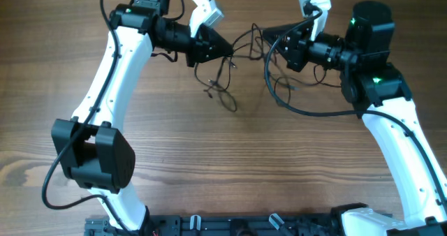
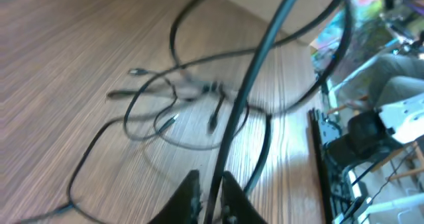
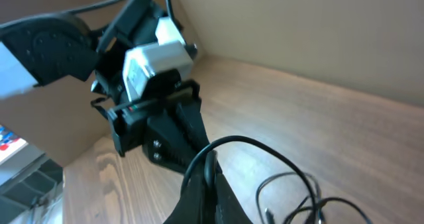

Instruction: Untangle cables

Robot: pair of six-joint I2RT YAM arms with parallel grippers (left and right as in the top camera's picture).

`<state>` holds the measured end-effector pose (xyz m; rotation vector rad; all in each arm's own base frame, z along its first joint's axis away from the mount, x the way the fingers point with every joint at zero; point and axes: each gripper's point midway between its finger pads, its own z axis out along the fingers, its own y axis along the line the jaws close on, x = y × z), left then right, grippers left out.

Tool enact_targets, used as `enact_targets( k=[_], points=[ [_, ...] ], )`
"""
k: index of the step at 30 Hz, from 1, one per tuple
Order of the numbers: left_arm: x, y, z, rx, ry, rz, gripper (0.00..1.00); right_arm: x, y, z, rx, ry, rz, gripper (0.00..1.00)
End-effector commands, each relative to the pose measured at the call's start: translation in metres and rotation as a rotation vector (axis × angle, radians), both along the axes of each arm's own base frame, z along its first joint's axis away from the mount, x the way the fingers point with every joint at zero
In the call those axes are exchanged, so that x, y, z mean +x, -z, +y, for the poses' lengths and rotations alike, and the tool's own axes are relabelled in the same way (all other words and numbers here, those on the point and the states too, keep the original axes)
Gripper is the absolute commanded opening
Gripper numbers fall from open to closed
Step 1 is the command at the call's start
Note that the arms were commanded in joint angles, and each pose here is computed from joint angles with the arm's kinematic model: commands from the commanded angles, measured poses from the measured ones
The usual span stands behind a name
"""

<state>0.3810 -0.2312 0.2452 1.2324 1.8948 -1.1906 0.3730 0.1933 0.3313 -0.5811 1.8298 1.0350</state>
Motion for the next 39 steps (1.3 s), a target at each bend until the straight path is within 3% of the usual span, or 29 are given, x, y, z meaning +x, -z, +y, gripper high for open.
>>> enact_targets(
  k=[1, 13, 30, 39],
  points=[
    [0.003, 0.013, 0.009, 0.052, -0.018, 0.007, 0.19, -0.001, -0.022, -0.006, 0.015, 0.023, -0.056, 0.04],
    [-0.005, 0.012, 0.007, 0.039, 0.001, 0.033, 0.15, 0.001, -0.026, -0.006, 0.019, 0.023, -0.078, 0.04],
    [-0.015, -0.011, -0.003, -0.043, 0.075, -0.058, 0.3, 0.007, -0.013, -0.01, -0.006, 0.07, -0.03, 0.04],
    [-0.028, -0.013, -0.023, -0.043, 0.141, -0.106, 0.31, 0.006, -0.013, -0.01, -0.004, 0.065, -0.028, 0.04]
  ],
)
